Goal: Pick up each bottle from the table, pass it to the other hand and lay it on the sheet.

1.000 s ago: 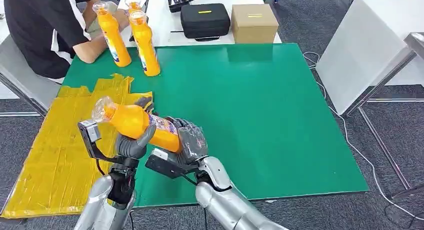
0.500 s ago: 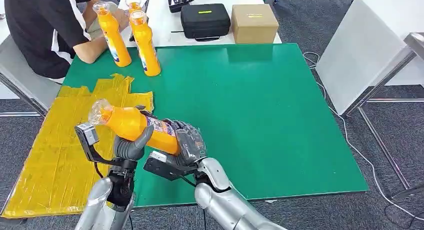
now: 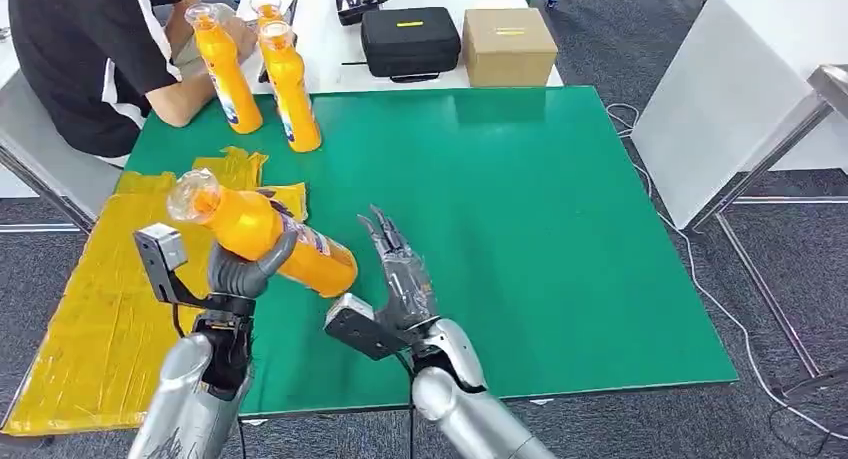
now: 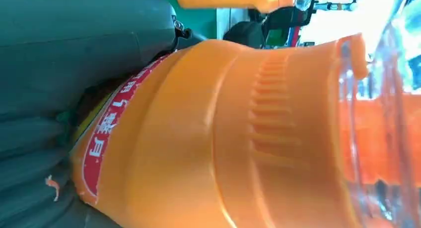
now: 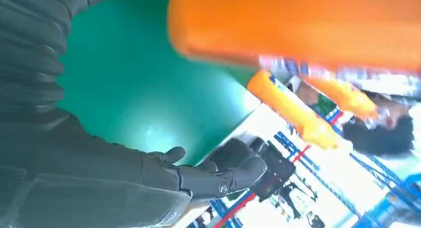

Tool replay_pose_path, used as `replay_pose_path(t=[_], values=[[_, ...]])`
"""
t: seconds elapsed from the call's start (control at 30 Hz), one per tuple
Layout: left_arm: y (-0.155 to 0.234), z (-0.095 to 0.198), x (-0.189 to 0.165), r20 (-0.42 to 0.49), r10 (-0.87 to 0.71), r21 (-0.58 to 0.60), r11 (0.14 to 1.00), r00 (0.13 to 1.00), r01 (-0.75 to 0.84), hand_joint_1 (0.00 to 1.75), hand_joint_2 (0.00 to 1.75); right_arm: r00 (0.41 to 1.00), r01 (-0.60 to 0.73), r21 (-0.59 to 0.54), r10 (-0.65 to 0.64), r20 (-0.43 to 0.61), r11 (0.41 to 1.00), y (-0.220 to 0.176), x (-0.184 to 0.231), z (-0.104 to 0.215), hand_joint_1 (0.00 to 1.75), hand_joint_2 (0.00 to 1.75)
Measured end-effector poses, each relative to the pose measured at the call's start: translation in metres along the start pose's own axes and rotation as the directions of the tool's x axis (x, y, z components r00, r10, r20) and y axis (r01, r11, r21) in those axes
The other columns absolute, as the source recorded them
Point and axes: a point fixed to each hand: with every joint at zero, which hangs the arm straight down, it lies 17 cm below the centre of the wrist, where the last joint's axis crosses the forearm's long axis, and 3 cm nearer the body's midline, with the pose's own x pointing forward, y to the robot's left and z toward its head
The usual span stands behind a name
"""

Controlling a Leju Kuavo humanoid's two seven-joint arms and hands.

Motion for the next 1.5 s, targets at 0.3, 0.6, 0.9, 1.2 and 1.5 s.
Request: replay_pose_path(t=[0.3,0.6,0.9,1.2,1.5], values=[[0.051,0.001,0.006,0.024,-0.380,0.088,0.922,0.924,0.377,1.75,1.75,0.955,0.295,-0.290,-0.285,0.075,0.910,-0.116,-0.006,0.039,0.00,1.75],[0.078,-0.011,-0.011,-0.030,-0.842,0.032,0.537,0.538,0.843,1.75,1.75,0.894,0.447,-0.147,-0.434,0.111,0.882,-0.135,0.003,0.061,0.00,1.75],[0.092,-0.019,-0.040,-0.056,-0.961,-0.061,0.274,0.271,0.960,1.75,1.75,0.885,0.461,-0.042,-0.456,0.095,0.886,-0.132,0.002,0.065,0.00,1.75],[0.104,-0.022,-0.058,-0.052,-0.997,-0.115,-0.047,-0.054,0.992,1.75,1.75,0.885,0.452,0.049,-0.455,0.098,0.891,-0.123,0.009,0.060,0.00,1.75],[0.122,-0.021,-0.091,-0.059,-0.855,-0.217,-0.492,-0.515,0.843,1.75,1.75,0.916,0.365,0.127,-0.380,0.128,0.922,-0.111,0.025,0.027,0.00,1.75]])
